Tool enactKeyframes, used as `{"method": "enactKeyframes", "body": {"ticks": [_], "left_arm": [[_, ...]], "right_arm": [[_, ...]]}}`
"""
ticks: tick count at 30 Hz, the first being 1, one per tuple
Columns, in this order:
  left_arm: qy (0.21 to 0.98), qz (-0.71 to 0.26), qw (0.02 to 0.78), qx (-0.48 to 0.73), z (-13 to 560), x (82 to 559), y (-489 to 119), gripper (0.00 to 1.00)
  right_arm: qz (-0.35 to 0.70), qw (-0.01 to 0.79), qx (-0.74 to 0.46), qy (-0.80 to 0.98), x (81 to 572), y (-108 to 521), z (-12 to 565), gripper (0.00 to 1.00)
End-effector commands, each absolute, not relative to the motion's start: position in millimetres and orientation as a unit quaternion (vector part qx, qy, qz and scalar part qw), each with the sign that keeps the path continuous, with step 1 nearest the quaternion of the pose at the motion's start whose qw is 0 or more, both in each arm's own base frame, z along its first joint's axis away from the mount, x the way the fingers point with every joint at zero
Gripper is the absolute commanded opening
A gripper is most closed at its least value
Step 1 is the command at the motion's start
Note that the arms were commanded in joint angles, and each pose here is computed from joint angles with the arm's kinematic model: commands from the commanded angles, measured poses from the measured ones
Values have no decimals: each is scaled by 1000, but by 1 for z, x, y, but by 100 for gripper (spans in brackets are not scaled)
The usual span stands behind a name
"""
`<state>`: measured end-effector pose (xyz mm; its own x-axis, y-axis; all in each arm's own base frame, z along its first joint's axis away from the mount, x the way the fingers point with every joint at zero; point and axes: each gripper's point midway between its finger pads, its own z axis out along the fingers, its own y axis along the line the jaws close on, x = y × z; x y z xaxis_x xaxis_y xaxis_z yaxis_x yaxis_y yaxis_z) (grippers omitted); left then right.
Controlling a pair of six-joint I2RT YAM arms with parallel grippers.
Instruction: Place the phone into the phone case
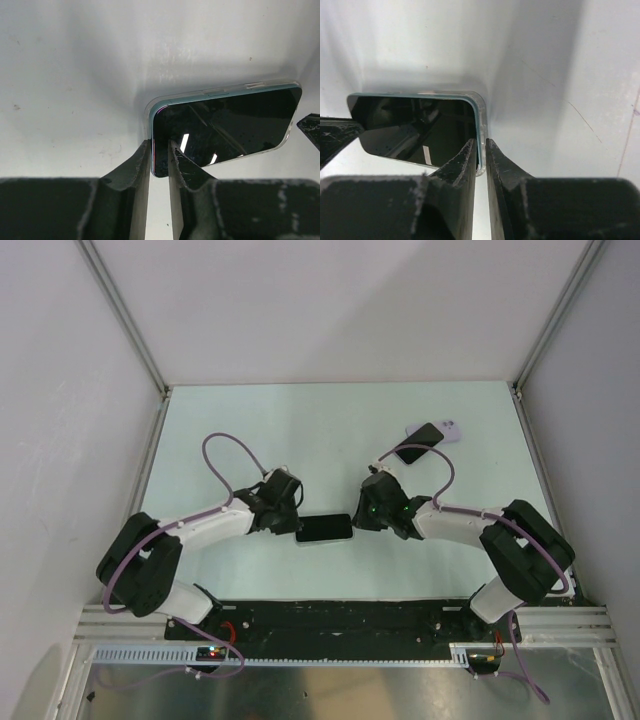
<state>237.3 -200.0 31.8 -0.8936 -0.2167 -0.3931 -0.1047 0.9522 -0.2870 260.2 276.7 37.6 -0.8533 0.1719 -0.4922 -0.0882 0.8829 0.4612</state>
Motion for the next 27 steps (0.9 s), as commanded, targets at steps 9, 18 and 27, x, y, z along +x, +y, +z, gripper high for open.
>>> {"method": "enactKeyframes", "body": {"ticks": [9, 18, 27], "left_arm": [[960, -154, 216, -90, 34, 243, -211, 23], [962, -161, 205, -83, 29, 237, -220, 20], [963, -183, 186, -72, 25, 226, -246, 11]], "right_arm": [[170, 276, 34, 945, 253, 252, 21, 12], [190, 253, 7, 948, 240, 276, 13, 11], [198, 236, -6, 951, 232, 292, 5, 11]]}}
